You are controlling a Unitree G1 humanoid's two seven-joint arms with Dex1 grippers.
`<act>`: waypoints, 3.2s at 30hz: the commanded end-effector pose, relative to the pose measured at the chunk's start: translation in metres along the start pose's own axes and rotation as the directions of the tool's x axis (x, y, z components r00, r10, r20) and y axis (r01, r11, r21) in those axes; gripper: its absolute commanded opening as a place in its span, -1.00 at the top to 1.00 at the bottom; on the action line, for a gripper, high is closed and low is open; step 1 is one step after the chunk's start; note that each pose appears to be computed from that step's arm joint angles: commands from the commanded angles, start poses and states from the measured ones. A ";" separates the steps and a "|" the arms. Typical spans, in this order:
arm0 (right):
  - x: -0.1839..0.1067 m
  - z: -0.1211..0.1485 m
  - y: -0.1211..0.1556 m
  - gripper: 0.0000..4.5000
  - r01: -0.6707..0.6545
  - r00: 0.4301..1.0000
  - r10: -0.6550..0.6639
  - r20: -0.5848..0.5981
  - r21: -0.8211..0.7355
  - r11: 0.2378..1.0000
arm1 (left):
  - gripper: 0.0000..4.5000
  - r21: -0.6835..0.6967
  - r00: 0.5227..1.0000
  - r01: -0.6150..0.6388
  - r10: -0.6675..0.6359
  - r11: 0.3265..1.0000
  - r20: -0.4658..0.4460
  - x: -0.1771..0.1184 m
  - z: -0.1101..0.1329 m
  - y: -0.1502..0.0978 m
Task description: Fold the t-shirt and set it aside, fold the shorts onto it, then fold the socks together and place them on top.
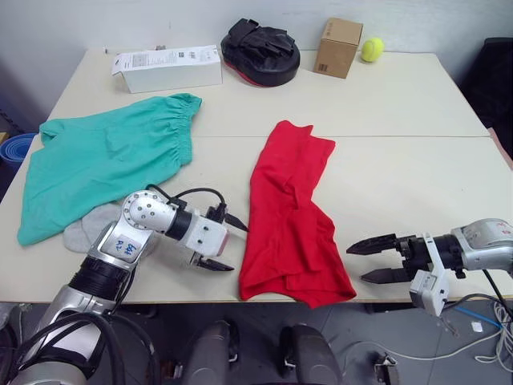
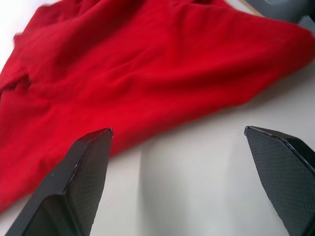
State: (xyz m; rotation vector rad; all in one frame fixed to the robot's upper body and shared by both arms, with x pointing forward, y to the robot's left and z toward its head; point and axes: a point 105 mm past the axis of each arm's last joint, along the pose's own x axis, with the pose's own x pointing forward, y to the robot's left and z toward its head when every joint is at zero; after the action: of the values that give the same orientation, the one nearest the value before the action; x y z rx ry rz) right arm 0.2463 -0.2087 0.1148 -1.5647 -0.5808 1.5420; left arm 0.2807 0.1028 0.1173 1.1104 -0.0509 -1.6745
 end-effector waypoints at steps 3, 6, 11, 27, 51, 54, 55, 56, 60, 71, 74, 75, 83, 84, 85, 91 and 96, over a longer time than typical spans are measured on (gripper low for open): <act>0.010 0.016 0.009 -0.99 -0.040 0.996 0.042 0.079 -0.025 0.999 | -1.00 0.128 0.999 0.042 -0.043 0.991 0.007 0.009 0.007 -0.008; 0.018 0.021 0.006 -0.99 -0.027 0.993 0.031 0.111 -0.040 0.999 | -1.00 0.163 0.999 0.046 -0.048 0.986 0.010 0.012 0.007 -0.007; 0.030 0.025 -0.003 -0.99 0.009 0.990 -0.001 0.138 -0.053 0.999 | -1.00 0.200 0.998 0.053 -0.061 0.978 0.034 0.018 0.011 -0.005; 0.040 0.023 -0.016 -0.55 0.031 0.992 -0.029 0.122 -0.019 0.999 | 0.08 0.238 0.996 0.060 -0.073 0.969 0.046 0.021 0.006 0.000; 0.025 0.079 -0.037 0.99 -0.150 0.957 -0.068 0.281 0.684 0.714 | 1.00 -0.181 0.969 0.159 -0.118 0.971 0.217 -0.023 0.050 -0.028; 0.022 0.090 -0.038 0.99 -0.225 0.940 -0.051 0.338 0.724 0.652 | 1.00 -0.218 0.960 0.186 -0.129 0.958 0.249 -0.022 0.059 -0.035; 0.020 0.092 -0.038 0.99 -0.244 0.934 -0.049 0.353 0.736 0.632 | 1.00 -0.234 0.956 0.198 -0.134 0.952 0.262 -0.022 0.063 -0.037; 0.019 0.095 -0.039 0.99 -0.262 0.929 -0.050 0.366 0.748 0.610 | 1.00 -0.245 0.952 0.209 -0.140 0.947 0.271 -0.022 0.066 -0.040; 0.013 0.107 -0.042 0.99 -0.347 0.903 -0.029 0.428 0.769 0.537 | 1.00 -0.280 0.937 0.280 -0.198 0.918 0.288 -0.026 0.073 -0.055; 0.002 0.073 -0.067 0.99 -0.257 0.933 -0.129 0.335 0.875 0.410 | 1.00 -0.438 0.974 0.062 0.041 0.897 0.223 -0.038 0.048 -0.010; -0.002 0.052 -0.078 0.99 -0.194 0.945 -0.173 0.277 0.902 0.385 | 1.00 -0.473 0.968 -0.045 0.155 0.880 0.196 -0.046 0.037 0.021; -0.004 0.044 -0.083 0.99 -0.164 0.948 -0.193 0.252 0.910 0.381 | 1.00 -0.484 0.964 -0.084 0.194 0.871 0.182 -0.050 0.032 0.032; -0.016 -0.036 -0.126 0.99 0.144 0.930 -0.367 -0.020 0.938 0.316 | 1.00 -0.568 0.895 -0.301 0.432 0.766 0.109 -0.073 0.004 0.099; -0.016 -0.048 -0.130 0.99 0.184 0.923 -0.380 -0.059 0.935 0.302 | 1.00 -0.575 0.880 -0.335 0.466 0.747 0.093 -0.074 -0.001 0.108; -0.016 -0.063 -0.134 0.99 0.250 0.913 -0.390 -0.124 0.923 0.292 | 1.00 -0.587 0.864 -0.363 0.498 0.724 0.080 -0.073 -0.006 0.117; -0.002 -0.102 -0.134 0.99 0.360 0.893 -0.367 -0.259 0.902 0.238 | 1.00 -0.596 0.846 -0.397 0.530 0.698 0.057 -0.055 -0.021 0.141; 0.002 -0.118 -0.133 0.99 0.401 0.870 -0.376 -0.318 0.901 0.166 | 1.00 -0.611 0.836 -0.410 0.547 0.677 0.046 -0.039 -0.026 0.158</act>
State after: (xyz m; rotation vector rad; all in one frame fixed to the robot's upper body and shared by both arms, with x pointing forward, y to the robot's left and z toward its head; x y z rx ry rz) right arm 0.3874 -0.1598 0.1922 -0.3503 0.1239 1.0687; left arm 0.4097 0.0786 0.1942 0.3505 0.0800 -1.2107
